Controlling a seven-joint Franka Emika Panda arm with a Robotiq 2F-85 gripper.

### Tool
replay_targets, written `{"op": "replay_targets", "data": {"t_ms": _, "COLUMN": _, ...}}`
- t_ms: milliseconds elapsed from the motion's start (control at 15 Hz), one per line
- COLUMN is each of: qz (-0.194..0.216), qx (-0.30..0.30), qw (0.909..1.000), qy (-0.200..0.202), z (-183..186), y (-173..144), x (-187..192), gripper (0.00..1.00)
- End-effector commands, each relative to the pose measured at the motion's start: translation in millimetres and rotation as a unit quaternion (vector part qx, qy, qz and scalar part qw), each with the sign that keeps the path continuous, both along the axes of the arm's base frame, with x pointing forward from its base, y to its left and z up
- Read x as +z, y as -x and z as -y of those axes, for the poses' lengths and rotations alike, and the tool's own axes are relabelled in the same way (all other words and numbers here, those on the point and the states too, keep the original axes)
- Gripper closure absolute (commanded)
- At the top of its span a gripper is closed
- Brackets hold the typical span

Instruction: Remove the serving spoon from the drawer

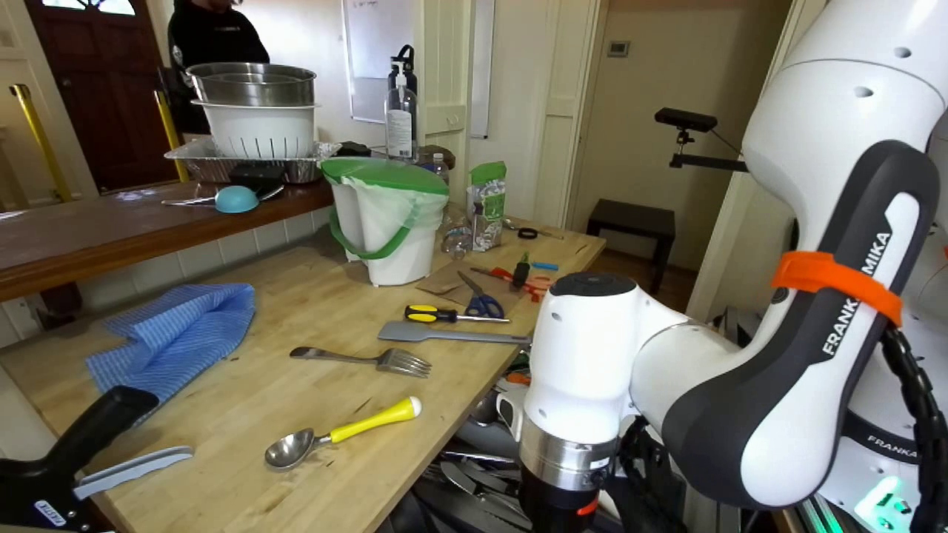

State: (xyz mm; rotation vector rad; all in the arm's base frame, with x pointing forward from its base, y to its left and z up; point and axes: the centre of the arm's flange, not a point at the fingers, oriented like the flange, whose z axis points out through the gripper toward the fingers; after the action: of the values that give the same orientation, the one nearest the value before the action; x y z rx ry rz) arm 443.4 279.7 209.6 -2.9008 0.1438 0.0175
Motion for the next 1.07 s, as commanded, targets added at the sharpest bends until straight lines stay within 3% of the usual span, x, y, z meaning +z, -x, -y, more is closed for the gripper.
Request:
{"op": "replay_targets", "data": {"t_ms": 0, "qz": 0.010, "qx": 0.080, "qw": 0.9949, "qy": -0.060, "z": 11, "y": 21, "x": 23, "gripper": 0.99}}
{"op": "replay_targets", "data": {"t_ms": 200, "qz": 0.000, "qx": 0.146, "qw": 0.9865, "qy": -0.074, "z": 6, "y": 27, "x": 29, "gripper": 0.99}}
{"op": "replay_targets", "data": {"t_ms": 333, "qz": 0.009, "qx": 0.202, "qw": 0.9757, "qy": -0.084, "z": 1, "y": 26, "x": 40, "gripper": 0.99}}
{"op": "replay_targets", "data": {"t_ms": 533, "qz": 0.021, "qx": 0.283, "qw": 0.9577, "qy": -0.049, "z": 9, "y": 30, "x": 60, "gripper": 0.99}}
{"op": "replay_targets", "data": {"t_ms": 733, "qz": 0.052, "qx": 0.301, "qw": 0.9521, "qy": 0.000, "z": 30, "y": 35, "x": 96, "gripper": 0.99}}
{"op": "replay_targets", "data": {"t_ms": 800, "qz": 0.065, "qx": 0.286, "qw": 0.9560, "qy": 0.016, "z": 41, "y": 34, "x": 109, "gripper": 0.99}}
{"op": "replay_targets", "data": {"t_ms": 867, "qz": 0.077, "qx": 0.245, "qw": 0.9661, "qy": 0.028, "z": 57, "y": 32, "x": 123, "gripper": 0.99}}
{"op": "replay_targets", "data": {"t_ms": 1000, "qz": 0.085, "qx": 0.180, "qw": 0.9797, "qy": 0.025, "z": 86, "y": 20, "x": 141, "gripper": 0.99}}
